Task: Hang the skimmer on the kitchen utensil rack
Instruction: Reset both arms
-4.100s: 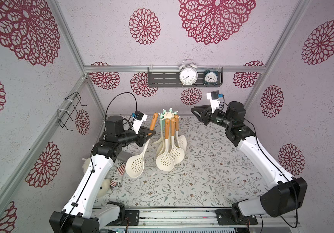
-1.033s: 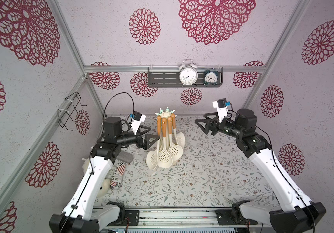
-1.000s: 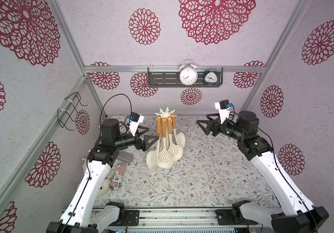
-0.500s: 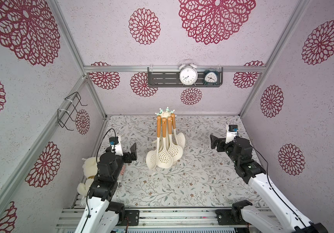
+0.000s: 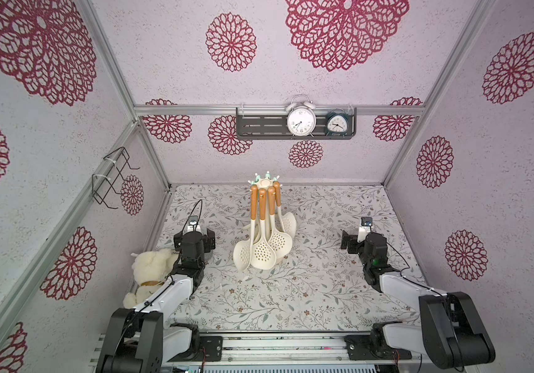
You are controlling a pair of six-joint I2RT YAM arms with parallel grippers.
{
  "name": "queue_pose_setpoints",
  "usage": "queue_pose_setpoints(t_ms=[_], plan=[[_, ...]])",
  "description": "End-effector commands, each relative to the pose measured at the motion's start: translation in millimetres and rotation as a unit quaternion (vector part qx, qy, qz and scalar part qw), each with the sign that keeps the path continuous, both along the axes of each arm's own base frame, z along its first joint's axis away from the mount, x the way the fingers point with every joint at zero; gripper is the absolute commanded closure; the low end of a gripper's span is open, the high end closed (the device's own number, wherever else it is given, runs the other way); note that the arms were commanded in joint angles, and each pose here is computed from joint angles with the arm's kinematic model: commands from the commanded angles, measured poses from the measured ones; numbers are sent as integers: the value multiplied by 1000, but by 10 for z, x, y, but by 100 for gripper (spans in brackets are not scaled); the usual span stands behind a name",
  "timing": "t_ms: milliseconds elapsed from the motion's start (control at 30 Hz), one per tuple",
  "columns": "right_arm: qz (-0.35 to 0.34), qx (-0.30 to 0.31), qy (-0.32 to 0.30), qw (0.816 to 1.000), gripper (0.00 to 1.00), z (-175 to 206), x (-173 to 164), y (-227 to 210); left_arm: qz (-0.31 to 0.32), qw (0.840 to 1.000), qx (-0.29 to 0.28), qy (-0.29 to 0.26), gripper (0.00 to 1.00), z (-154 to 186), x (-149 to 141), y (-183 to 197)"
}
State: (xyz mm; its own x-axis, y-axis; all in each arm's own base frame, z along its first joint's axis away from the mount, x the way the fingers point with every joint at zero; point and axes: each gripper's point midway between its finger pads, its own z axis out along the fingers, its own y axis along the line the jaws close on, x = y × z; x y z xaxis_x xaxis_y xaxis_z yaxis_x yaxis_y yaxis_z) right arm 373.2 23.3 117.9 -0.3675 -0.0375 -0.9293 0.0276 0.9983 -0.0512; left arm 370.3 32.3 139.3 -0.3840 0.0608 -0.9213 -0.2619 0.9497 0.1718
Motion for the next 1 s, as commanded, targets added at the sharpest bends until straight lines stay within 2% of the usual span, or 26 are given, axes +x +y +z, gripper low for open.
queue_pose_setpoints(t_ms=[0, 100, 167, 267, 367, 400, 433, 500, 567, 967], plan=[[12, 1, -88, 996, 1, 278, 111, 14, -12, 998, -16, -64, 3, 92, 156, 20], [28, -13, -91, 995, 1, 180, 127, 40, -28, 998, 2, -55, 3, 51, 231, 8], [48, -23, -107, 993, 1, 207, 131, 83, -31, 996, 5, -80, 3, 67, 252, 79], [38, -3, -118, 992, 1, 173, 97, -16, -38, 995, -35, -85, 3, -70, 253, 195], [26, 13, -153, 988, 1, 178, -40, -125, -47, 992, -47, -107, 3, -129, 268, 233], [31, 14, -157, 987, 1, 171, -72, -115, -48, 993, -50, -91, 3, -168, 264, 234], [40, 11, -151, 988, 1, 160, -79, -88, -56, 994, -59, -69, 3, -203, 299, 210], [57, 7, -143, 988, 1, 133, -35, -29, -28, 994, -72, -73, 3, -198, 347, 357], [35, 20, -140, 989, 1, 130, 8, -113, -2, 994, -81, -67, 3, -217, 347, 465], [22, 14, -135, 991, 1, 112, 17, -145, -2, 994, -78, -74, 3, -194, 343, 448]])
